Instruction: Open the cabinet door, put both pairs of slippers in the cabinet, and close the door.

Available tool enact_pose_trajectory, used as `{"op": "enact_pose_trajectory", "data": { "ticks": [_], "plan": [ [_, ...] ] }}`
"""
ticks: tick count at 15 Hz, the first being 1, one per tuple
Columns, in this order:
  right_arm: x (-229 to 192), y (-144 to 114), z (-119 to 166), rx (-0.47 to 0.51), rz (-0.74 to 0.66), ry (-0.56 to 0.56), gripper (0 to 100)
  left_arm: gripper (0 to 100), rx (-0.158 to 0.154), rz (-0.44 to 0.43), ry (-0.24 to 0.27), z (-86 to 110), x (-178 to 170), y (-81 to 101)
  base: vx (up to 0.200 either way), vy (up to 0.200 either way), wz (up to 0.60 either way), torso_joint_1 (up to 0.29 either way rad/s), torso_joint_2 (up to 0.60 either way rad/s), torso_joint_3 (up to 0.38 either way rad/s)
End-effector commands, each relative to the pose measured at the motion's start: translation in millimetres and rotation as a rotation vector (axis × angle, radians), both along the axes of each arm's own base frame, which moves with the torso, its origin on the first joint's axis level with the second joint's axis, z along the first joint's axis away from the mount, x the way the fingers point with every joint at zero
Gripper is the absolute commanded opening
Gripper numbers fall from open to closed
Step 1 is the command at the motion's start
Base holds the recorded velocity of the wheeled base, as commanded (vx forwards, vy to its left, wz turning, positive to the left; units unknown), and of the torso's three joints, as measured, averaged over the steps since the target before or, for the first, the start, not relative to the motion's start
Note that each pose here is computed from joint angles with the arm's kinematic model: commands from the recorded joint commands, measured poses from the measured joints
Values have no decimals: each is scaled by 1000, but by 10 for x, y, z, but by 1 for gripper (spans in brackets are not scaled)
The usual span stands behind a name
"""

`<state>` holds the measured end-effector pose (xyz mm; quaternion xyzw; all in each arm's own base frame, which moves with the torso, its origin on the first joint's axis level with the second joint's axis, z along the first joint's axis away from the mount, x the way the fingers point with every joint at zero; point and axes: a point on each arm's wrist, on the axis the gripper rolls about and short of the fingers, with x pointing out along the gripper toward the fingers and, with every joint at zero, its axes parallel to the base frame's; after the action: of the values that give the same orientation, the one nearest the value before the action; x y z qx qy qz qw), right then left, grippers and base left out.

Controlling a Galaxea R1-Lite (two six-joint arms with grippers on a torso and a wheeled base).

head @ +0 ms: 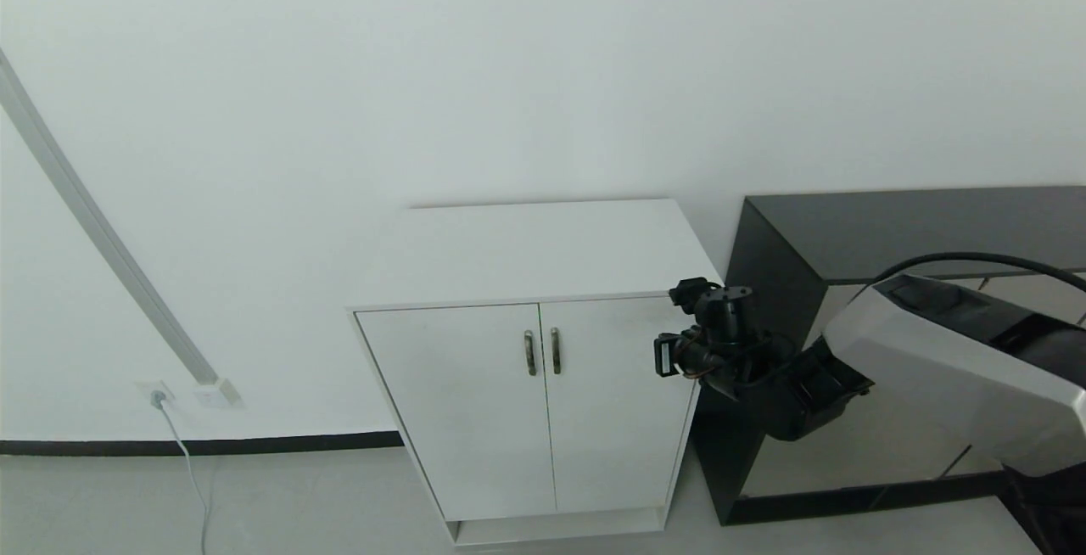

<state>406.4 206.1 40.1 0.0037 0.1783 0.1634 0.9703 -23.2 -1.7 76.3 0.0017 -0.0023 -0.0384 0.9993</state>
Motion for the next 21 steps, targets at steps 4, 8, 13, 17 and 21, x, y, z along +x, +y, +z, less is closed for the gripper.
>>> {"op": "enact_pose_trajectory", "data": {
  "ticks": [4, 8, 13, 17, 21],
  "plan": [
    [-519, -370, 339, 2, -54, -32, 0, 0, 0, 0, 1, 0, 1, 0, 0, 0, 0, 0, 0, 0],
    [-880, -714, 492, -6, -126, -52, 0, 0, 0, 0, 1, 0, 1, 0, 0, 0, 0, 0, 0, 0],
    [-1342, -1207, 730, -5, -220, -60, 0, 0, -2, 0, 2, 0, 1, 0, 0, 0, 0, 0, 0, 0],
    [-1704, -1586, 776, -13, -322, -50, 0, 0, -2, 0, 2, 0, 1, 0, 0, 0, 0, 0, 0, 0],
    [-2140, -1923, 767, -52, -431, -46, 0, 0, -2, 0, 3, -4, 2, 0, 0, 0, 0, 0, 0, 0]
  ]
}}
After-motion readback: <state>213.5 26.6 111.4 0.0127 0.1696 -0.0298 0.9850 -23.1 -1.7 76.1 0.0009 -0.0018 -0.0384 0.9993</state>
